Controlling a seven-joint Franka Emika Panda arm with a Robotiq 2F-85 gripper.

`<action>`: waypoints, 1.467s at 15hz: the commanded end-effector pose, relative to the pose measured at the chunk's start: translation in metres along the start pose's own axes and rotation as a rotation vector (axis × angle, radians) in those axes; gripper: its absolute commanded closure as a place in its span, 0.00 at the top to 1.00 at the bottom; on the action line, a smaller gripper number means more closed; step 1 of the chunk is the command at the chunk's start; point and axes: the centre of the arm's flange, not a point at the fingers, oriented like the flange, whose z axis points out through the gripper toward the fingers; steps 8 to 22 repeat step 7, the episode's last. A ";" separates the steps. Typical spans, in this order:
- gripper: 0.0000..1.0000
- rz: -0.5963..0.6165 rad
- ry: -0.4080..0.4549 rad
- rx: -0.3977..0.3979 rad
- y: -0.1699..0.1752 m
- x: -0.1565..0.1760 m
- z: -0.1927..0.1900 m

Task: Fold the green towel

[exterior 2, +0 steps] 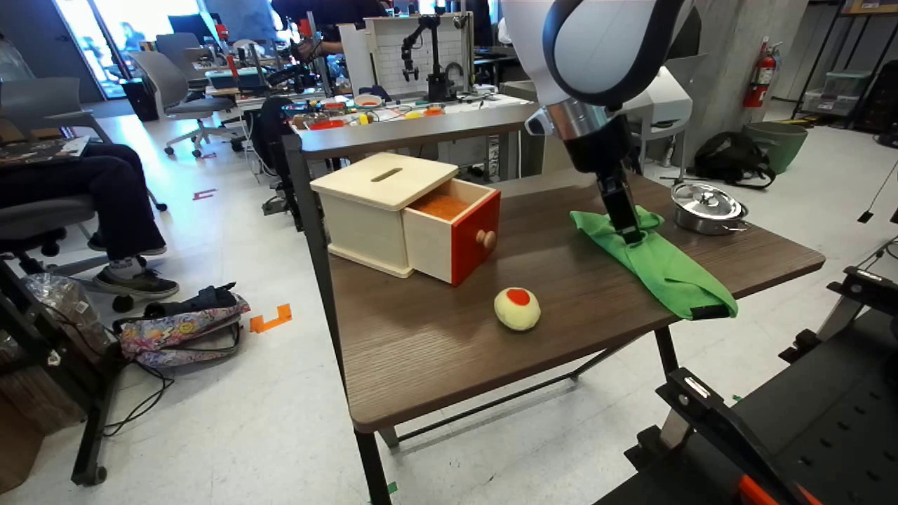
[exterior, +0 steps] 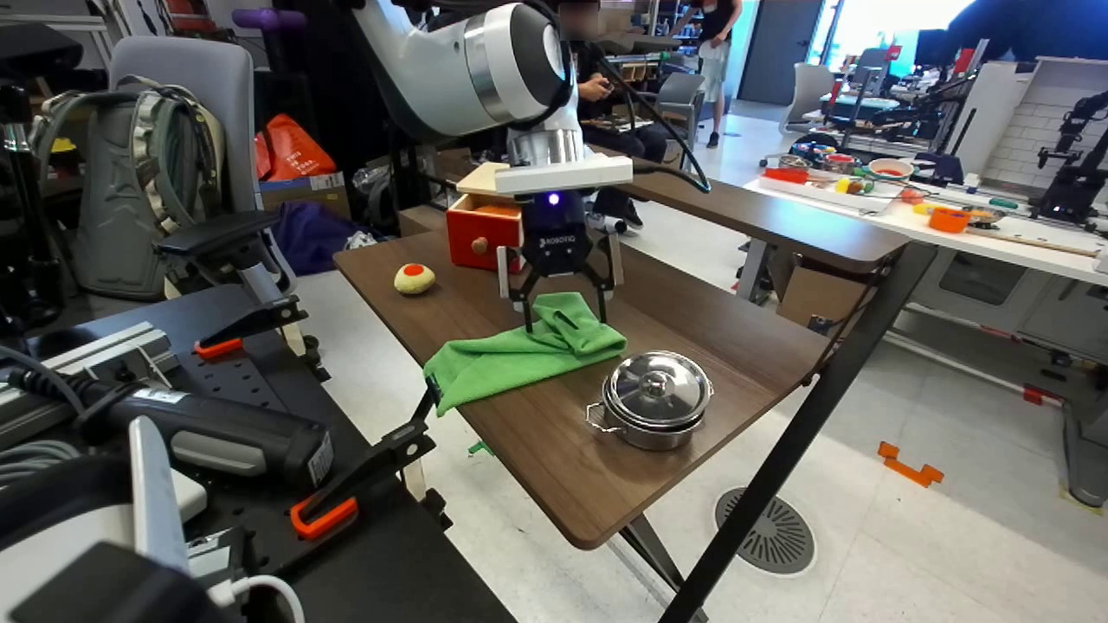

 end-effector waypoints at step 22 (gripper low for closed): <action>1.00 0.034 0.048 0.000 0.002 -0.030 -0.043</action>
